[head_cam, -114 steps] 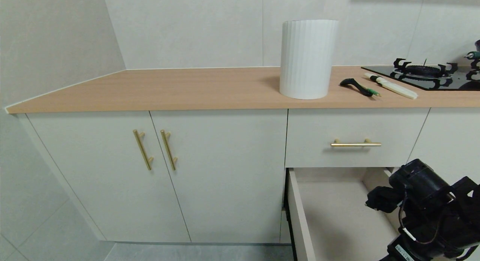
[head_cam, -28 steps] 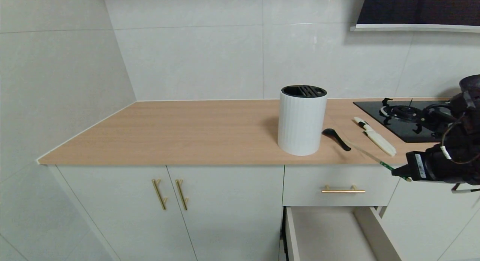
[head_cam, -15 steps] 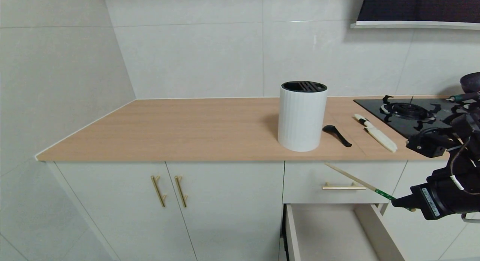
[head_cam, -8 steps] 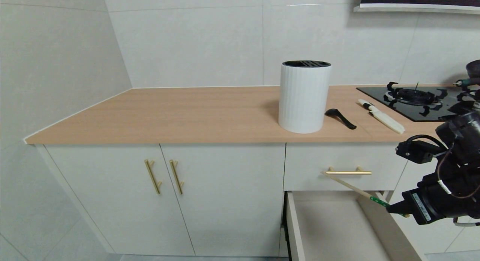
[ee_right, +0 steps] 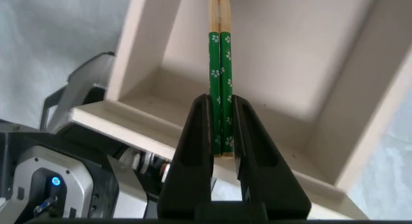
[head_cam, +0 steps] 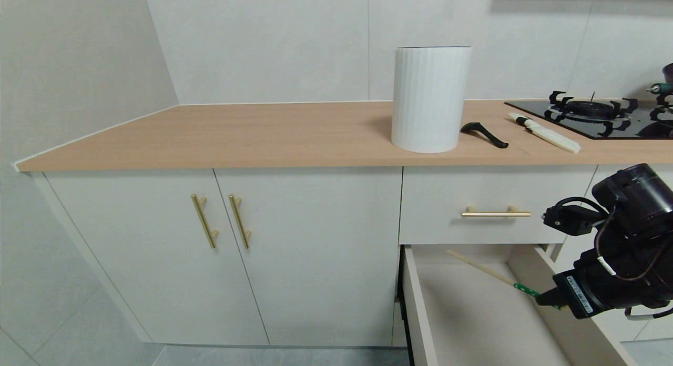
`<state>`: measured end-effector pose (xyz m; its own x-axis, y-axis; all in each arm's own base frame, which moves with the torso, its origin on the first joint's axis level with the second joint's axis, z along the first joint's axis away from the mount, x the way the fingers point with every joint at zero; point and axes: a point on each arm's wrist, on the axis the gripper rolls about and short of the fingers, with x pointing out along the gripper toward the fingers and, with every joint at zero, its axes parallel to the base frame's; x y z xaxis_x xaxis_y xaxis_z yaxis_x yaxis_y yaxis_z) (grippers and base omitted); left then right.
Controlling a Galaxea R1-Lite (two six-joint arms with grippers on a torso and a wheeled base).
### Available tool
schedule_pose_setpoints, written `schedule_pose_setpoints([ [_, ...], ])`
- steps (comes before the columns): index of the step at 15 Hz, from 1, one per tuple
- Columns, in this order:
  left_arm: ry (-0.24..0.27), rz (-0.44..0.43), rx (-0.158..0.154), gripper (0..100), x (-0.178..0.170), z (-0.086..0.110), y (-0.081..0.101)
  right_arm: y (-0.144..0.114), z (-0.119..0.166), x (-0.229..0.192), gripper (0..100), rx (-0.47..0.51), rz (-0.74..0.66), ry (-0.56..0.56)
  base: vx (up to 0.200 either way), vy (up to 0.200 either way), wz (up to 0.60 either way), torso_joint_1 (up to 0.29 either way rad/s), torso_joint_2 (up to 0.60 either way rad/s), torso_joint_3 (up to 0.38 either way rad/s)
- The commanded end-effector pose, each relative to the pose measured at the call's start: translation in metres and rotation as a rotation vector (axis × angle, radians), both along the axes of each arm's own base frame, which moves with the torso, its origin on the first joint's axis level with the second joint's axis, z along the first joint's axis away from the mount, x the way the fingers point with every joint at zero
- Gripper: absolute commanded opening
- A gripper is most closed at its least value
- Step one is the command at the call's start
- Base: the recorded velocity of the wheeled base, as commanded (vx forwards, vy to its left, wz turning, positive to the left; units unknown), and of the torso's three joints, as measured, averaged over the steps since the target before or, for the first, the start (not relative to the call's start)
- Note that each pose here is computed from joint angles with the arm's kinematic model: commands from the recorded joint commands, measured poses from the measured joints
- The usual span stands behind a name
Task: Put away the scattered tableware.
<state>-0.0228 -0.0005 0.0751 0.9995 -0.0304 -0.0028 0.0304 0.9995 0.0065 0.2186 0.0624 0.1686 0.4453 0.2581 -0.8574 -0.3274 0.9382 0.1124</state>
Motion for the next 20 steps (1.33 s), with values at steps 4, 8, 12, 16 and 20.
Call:
schedule_pose_setpoints([
  [4,0.0,0.0,0.0,100,0.0,0.0,0.0,0.004,-0.01,0.006,0,-0.015,0.007,0.037,0.0,0.0,0.0,-0.077,0.31,0.22],
  [8,0.0,0.0,0.0,100,0.0,0.0,0.0,0.011,-0.021,0.015,0,-0.025,0.022,0.058,0.0,0.0,0.0,-0.003,0.02,0.012],
  [12,0.0,0.0,0.0,100,0.0,0.0,0.0,0.026,-0.072,0.05,0,-0.066,-0.016,0.15,0.0,0.0,0.0,0.0,0.0,0.0],
  [16,0.0,0.0,0.0,100,0.0,0.0,0.0,0.053,-0.121,0.075,0,-0.039,-0.128,0.149,0.0,0.0,0.0,0.0,0.0,0.0],
  [20,0.0,0.0,0.0,100,0.0,0.0,0.0,0.061,-0.157,0.093,0,-0.061,-0.202,0.121,0.0,0.0,0.0,0.0,0.0,0.0],
])
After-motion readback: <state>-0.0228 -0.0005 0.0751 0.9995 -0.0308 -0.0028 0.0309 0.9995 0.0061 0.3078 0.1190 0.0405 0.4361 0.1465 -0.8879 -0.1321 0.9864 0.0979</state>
